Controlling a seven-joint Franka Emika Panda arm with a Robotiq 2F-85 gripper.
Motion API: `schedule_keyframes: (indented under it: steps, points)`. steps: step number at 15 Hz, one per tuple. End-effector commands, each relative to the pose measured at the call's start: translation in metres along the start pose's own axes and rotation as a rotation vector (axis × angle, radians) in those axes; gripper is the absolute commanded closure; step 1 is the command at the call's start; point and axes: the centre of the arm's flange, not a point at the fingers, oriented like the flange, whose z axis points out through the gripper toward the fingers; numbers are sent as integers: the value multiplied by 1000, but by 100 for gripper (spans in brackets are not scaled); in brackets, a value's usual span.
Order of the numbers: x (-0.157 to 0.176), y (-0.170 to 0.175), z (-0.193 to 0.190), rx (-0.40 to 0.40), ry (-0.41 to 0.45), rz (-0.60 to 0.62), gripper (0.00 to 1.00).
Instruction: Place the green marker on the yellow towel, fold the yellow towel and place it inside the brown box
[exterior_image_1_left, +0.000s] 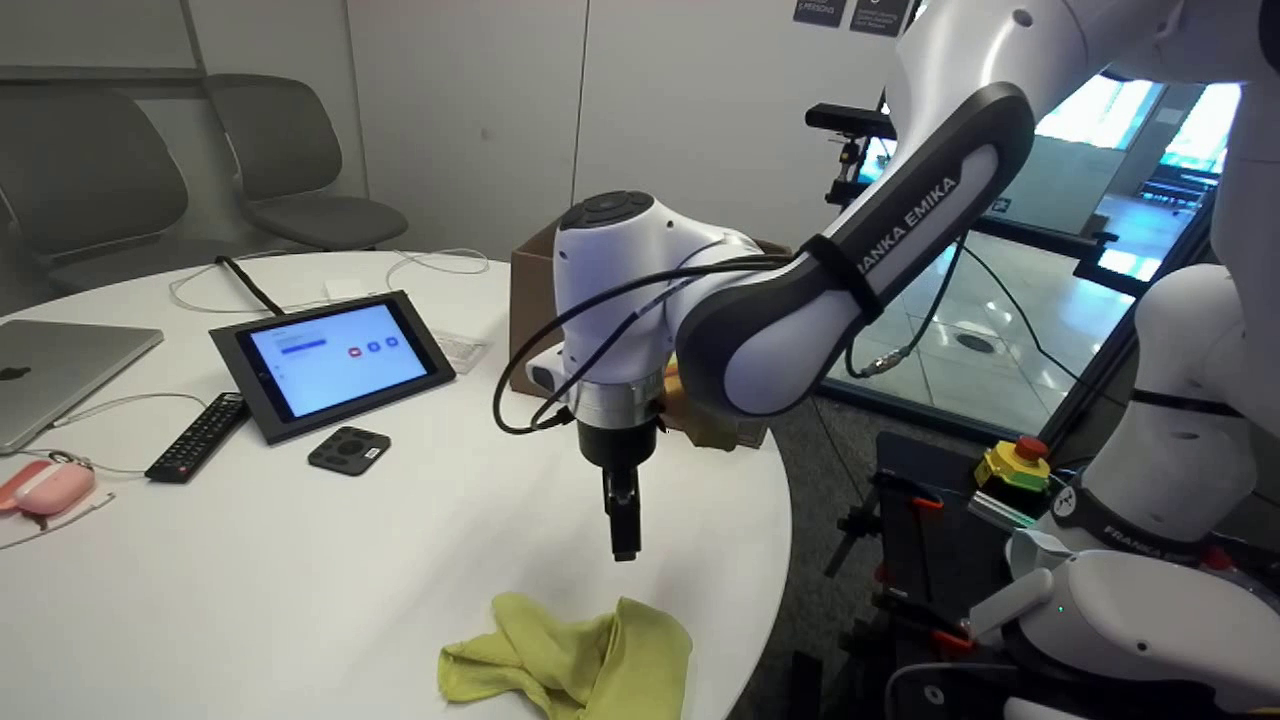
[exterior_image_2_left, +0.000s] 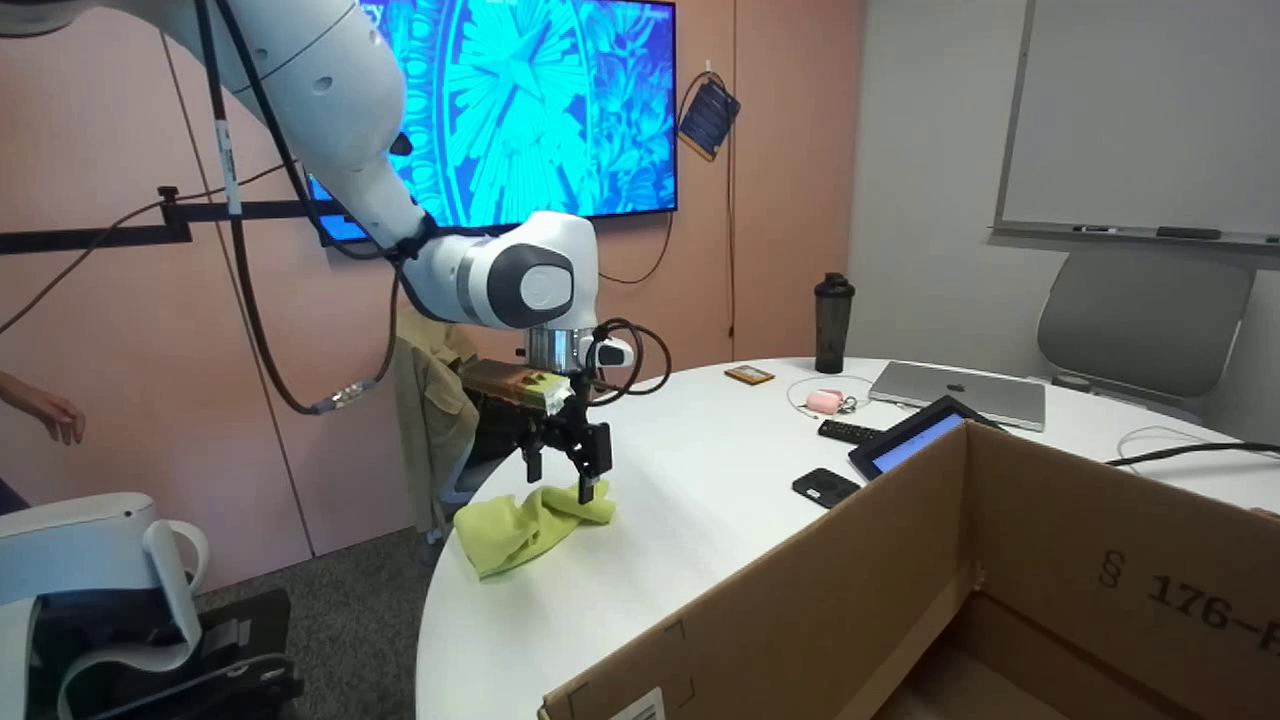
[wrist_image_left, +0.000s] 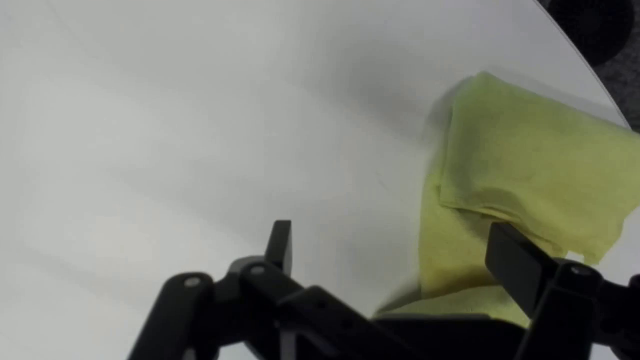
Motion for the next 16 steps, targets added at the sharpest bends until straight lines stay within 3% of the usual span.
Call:
schedule_keyframes:
  steps: [1,8,14,16]
  points:
    - [-35,5,10,54,24,-190,0]
    - [-46,-33,32,224,16,-362,0]
    - [-34,-72,35,287,65,-94,0]
    - [-32,-84,43,264,116,-12,0]
